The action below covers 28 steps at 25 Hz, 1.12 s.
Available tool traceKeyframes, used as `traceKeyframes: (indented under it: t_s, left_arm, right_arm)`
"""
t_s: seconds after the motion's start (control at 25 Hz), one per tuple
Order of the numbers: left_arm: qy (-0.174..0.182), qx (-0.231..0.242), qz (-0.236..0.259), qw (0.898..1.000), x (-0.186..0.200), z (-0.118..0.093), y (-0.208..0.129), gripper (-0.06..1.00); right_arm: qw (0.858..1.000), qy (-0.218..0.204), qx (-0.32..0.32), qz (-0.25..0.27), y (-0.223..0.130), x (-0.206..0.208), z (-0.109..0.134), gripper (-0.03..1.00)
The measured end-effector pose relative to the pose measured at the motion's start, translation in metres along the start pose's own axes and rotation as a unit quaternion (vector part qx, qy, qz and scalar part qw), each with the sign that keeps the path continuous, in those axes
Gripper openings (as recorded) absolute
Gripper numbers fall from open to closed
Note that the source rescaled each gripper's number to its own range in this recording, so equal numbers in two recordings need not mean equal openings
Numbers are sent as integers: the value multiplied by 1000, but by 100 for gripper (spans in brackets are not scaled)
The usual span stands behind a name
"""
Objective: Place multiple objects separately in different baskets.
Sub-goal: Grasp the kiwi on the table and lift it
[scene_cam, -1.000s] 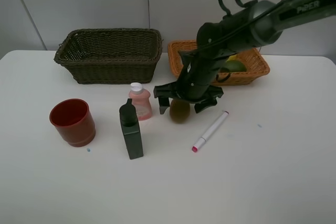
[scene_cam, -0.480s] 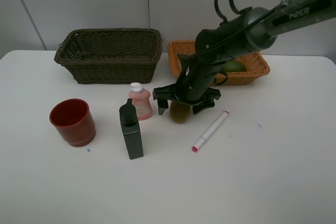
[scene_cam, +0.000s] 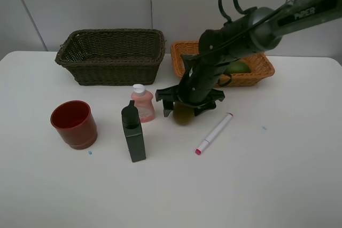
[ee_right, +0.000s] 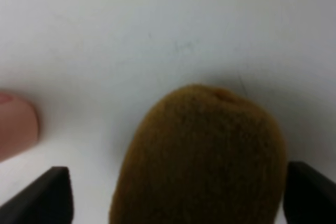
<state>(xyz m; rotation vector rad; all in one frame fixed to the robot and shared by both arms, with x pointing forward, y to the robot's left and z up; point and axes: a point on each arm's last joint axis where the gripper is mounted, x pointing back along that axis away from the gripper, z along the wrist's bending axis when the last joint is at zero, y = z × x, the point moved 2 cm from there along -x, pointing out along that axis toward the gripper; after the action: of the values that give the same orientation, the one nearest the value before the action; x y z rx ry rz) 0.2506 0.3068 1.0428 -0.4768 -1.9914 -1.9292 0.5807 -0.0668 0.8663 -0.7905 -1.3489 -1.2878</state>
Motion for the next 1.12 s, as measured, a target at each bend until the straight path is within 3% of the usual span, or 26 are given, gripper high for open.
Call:
traceKeyframes:
  t_s: [0.04, 0.12, 0.84, 1.12]
  left_arm:
    - [0, 0, 0, 1000, 0, 0, 0, 95]
    - [0, 0, 0, 1000, 0, 0, 0, 95]
    - [0, 0, 0, 1000, 0, 0, 0, 95]
    - [0, 0, 0, 1000, 0, 0, 0, 95]
  right_arm:
    - [1000, 0, 0, 0, 0, 0, 0, 72]
    - [1000, 0, 0, 2, 0, 0, 0, 53]
    - [1000, -12, 16, 6, -1, 1, -3, 54]
    - [999, -17, 28, -1, 1, 43, -1, 54]
